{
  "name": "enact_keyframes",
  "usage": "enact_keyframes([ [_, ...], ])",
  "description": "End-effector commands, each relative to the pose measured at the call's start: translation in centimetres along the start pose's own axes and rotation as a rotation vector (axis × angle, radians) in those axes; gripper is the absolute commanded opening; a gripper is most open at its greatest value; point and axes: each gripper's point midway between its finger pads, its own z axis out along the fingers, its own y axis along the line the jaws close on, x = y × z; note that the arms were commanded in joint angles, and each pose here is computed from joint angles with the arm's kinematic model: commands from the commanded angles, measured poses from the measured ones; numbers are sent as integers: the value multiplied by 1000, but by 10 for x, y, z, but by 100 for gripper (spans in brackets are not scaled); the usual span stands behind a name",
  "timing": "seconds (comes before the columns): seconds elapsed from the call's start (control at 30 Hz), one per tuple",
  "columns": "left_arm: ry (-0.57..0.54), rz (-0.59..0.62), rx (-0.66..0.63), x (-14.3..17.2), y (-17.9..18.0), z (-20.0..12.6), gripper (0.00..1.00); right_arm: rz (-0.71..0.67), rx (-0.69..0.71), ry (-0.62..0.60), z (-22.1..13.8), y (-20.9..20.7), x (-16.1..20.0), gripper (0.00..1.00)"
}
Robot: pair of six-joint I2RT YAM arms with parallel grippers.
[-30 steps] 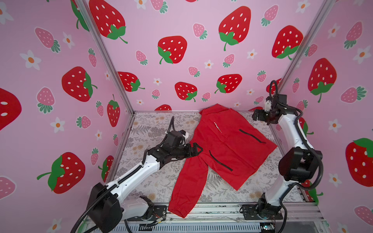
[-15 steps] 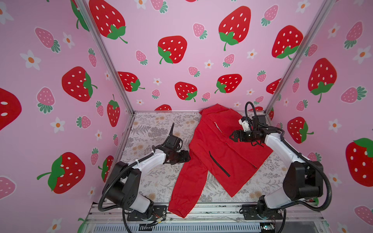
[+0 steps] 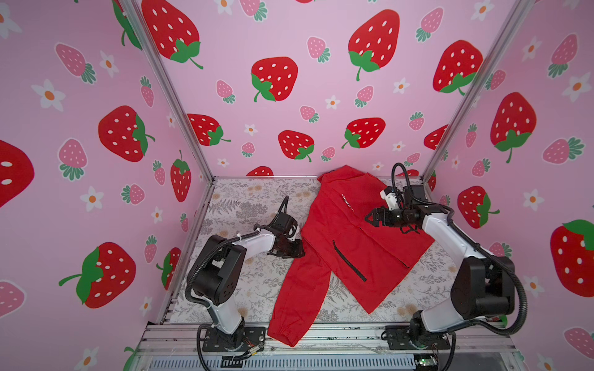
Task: Unzip the jacket
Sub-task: Flatten out the jacket at the center of the board.
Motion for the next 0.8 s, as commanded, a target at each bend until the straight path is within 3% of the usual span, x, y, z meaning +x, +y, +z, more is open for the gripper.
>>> enact_keyframes([
  [0.0,112,-7,33,29,3,17,29,8,-32,-9,2,1,0,93],
  [0.1,110,-1,30,26,3,18,3,2,-34,-20,2,1,-4,93],
  [0.2,1,40,-72,-9,4,-9,0,-14,-57,-26,0,6,-5,93],
  [0.3,-228,159,-362,-78,6,-89,0,-9,-127,-33,-1,18,0,93],
  [0.47,-687,309,-901,-192,-4,-273,0,49,-96,-16,-5,14,20,92],
  [0.57,-890,388,-1146,-227,-29,-350,0,96,-64,-31,-13,7,26,93],
  [0.6,-913,412,-1234,-229,-35,-366,0,117,-45,-36,-16,3,28,94],
  [0.7,-930,522,-1471,-220,-40,-380,0,206,20,-52,-26,-14,39,96],
  [0.77,-831,615,-1491,-209,-17,-347,0,275,37,-65,-30,-23,49,96],
])
